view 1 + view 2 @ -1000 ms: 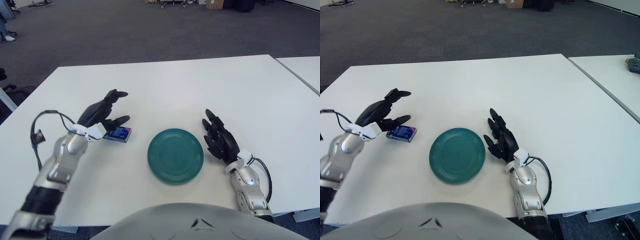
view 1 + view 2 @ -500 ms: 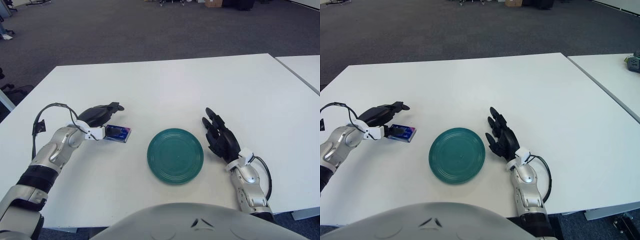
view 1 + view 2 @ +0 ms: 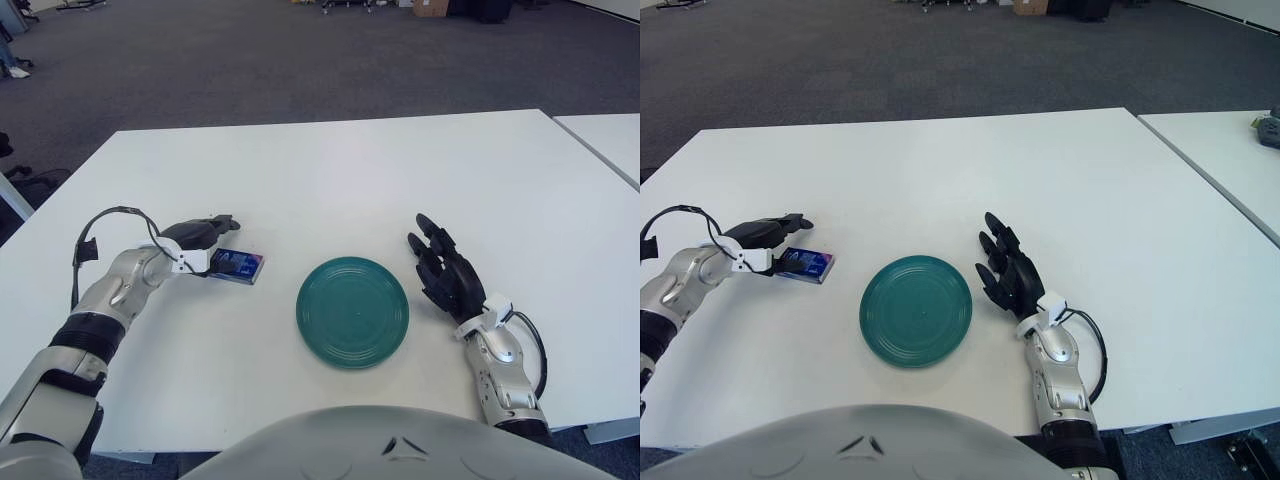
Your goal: Put the gum into the plate.
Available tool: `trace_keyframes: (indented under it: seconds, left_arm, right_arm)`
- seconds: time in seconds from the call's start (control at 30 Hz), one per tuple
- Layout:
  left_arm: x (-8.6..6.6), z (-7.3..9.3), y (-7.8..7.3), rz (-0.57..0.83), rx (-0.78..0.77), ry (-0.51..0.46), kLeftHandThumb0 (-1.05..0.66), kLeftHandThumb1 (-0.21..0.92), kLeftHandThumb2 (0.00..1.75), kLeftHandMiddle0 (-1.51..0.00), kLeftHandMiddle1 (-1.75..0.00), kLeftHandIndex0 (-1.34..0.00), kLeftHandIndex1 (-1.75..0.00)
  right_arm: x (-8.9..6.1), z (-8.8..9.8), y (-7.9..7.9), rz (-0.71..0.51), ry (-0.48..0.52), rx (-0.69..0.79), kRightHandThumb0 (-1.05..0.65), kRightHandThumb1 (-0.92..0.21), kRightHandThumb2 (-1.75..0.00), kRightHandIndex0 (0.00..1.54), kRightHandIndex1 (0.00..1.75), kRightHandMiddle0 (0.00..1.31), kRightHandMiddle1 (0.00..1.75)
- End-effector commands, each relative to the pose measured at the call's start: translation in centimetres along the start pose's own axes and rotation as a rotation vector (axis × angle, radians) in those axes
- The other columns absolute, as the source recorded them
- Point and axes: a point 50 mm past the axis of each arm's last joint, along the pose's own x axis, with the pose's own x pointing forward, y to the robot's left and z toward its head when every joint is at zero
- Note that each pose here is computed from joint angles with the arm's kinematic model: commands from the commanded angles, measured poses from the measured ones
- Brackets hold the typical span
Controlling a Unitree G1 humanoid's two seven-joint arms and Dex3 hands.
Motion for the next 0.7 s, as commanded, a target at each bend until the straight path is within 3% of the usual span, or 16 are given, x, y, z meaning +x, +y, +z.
trace_keyframes:
  seconds: [0.0, 0.23, 0.47, 0.67]
  left_arm:
    - [0.6, 0.1, -0.5, -0.043, -0.016, -0.003, -1.02, 0.92, 0.24, -0.11, 0.00, 0.00, -0.41]
    - [1.5, 0.3, -2.0, -0.127, -0.081, -0.027, -1.02, 0.92, 0.24, -0.11, 0.00, 0.00, -0.42]
    - [1.7, 0.9, -2.8, -0.200, -0.068, -0.081, -0.99, 0.92, 0.23, -0.12, -0.01, 0.00, -0.55]
    - [1.8, 1.4, -3.2, -0.247, -0.082, -0.100, -0.97, 0.92, 0.20, -0.12, 0.00, 0.00, -0.54]
  right_arm:
    - [-1.7, -2.6, -0.7, -0.040, 0.149, 0.025, -0.73, -0.92, -0.33, 0.17, 0.00, 0.00, 0.24]
    - [-1.7, -2.6, -0.9, -0.059, 0.145, 0.029, -0.70, -0.92, -0.32, 0.18, 0.01, 0.00, 0.26]
    - [-1.7, -2.7, -1.2, -0.061, 0.161, 0.019, -0.70, -0.92, -0.39, 0.20, 0.01, 0.00, 0.27]
    - [-1.6, -2.7, -1.2, -0.056, 0.159, 0.029, -0.69, -0.92, -0.38, 0.21, 0.01, 0.00, 0.25]
